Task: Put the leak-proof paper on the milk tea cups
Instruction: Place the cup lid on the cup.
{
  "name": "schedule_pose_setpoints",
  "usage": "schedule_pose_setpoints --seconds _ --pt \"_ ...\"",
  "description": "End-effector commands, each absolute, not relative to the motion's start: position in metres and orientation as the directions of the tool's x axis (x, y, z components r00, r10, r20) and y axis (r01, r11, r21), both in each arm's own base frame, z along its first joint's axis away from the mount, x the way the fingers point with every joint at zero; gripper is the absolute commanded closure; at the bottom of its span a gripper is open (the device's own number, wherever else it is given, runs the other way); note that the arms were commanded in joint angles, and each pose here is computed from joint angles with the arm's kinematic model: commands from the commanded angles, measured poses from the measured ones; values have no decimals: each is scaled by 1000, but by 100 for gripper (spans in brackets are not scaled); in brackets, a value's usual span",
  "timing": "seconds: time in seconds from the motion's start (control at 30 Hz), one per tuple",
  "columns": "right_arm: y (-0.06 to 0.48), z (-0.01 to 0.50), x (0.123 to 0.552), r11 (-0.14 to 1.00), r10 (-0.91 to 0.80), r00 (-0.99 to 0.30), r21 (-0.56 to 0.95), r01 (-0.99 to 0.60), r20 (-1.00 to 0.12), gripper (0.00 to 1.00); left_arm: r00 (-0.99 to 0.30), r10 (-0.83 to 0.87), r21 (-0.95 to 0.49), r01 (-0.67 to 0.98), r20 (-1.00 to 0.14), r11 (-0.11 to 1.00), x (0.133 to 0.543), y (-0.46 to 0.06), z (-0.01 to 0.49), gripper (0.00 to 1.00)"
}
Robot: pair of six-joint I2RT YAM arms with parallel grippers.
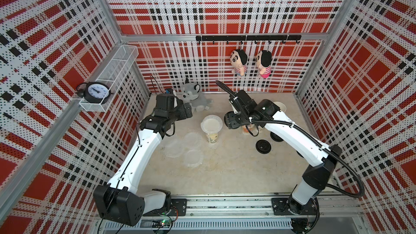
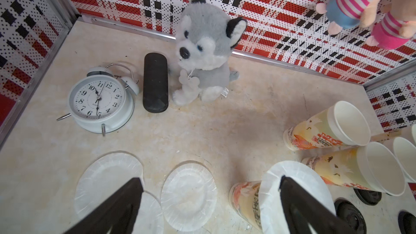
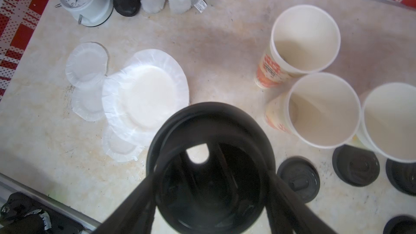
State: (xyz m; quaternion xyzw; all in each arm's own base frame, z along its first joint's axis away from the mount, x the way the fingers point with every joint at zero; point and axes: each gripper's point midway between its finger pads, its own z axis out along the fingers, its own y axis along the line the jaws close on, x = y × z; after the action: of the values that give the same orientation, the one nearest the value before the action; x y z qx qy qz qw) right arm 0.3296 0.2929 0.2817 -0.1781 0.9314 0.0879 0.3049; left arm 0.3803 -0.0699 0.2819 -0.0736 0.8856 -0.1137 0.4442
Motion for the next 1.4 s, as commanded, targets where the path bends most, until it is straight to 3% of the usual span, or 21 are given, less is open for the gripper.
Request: schedule_pose_setpoints --seconds 0.0,0.47,1.37 --pt "310 269 326 873 -423 -739 -15 -488 -524 25 -584 -241 -273 -35 -775 961 377 -62 284 1" --pt "372 234 335 780 -569 -675 -49 -624 -470 26 -576 -309 -299 -115 -757 947 374 -25 276 0" --pt "393 210 342 752 -603 -661 -44 -657 -447 25 -586 -308 -297 -118 -750 948 373 -24 270 0"
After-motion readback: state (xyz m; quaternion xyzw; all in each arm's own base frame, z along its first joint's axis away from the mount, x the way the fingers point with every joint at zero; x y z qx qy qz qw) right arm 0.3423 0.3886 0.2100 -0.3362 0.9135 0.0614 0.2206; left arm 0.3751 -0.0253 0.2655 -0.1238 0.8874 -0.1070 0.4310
